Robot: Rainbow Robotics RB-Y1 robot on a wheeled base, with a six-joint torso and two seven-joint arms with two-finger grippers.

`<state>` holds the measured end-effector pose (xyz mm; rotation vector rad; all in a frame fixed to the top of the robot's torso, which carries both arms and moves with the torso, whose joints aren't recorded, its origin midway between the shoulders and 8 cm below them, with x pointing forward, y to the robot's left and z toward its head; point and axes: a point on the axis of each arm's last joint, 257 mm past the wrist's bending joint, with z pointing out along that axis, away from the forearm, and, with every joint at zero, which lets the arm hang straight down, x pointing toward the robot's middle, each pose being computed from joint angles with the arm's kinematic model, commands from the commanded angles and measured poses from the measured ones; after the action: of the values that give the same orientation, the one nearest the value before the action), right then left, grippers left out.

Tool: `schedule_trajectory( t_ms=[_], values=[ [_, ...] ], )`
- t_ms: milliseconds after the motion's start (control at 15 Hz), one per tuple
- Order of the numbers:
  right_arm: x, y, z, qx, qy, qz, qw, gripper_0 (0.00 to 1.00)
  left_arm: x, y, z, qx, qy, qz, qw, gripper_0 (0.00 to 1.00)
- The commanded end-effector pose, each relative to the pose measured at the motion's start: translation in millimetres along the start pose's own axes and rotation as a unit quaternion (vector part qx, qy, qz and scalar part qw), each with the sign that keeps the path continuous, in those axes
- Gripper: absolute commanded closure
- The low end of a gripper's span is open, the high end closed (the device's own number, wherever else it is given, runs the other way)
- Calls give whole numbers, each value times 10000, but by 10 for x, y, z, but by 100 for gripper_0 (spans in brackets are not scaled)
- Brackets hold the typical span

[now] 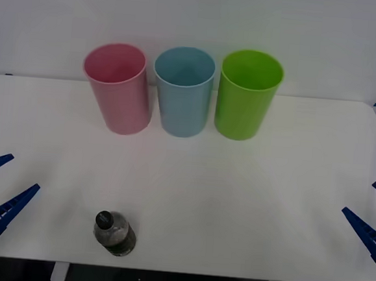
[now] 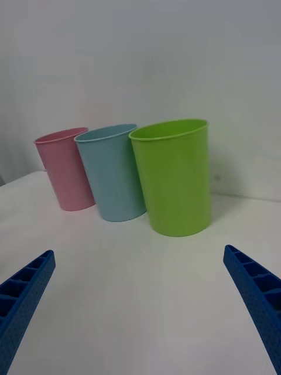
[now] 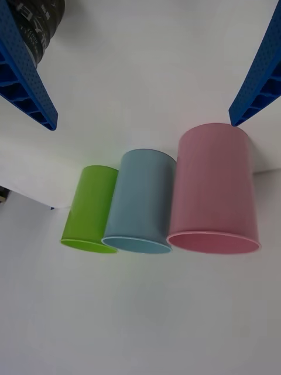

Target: Grasp the object on the table and drop it into the matching bin: aluminum can to the light blue bin, PET bottle to the pink bin.

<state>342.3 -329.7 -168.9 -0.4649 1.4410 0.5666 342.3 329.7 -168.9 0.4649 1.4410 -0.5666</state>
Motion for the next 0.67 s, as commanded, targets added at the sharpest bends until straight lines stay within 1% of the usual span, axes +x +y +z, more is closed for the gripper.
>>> schedule_trajectory(
  t_ms=[67, 133, 200, 267, 400, 533, 667],
  values=[
    [0, 0, 0, 0, 0, 0, 10000, 0, 0, 0, 0, 0, 0, 0, 10000, 0],
    [0, 0, 0, 0, 0, 0, 10000, 0, 52, -12, 19, -71, -113, -170, 9998, 0],
    [0, 0, 0, 0, 0, 0, 10000, 0, 10, -11, 35, -39, -165, -167, 9997, 0],
    [0, 0, 0, 0, 0, 0, 10000, 0, 29, -35, 41, 11, -125, -180, 9998, 0],
    [0, 0, 0, 0, 0, 0, 10000, 0, 31, -24, 27, 19, -86, -146, 9999, 0],
    [0, 0, 0, 0, 0, 0, 10000, 0, 92, -46, 7, 86, 73, -74, 9999, 0],
    [0, 0, 0, 0, 0, 0, 10000, 0, 214, -100, -2, 241, 361, 99, 9990, 0]
  ],
)
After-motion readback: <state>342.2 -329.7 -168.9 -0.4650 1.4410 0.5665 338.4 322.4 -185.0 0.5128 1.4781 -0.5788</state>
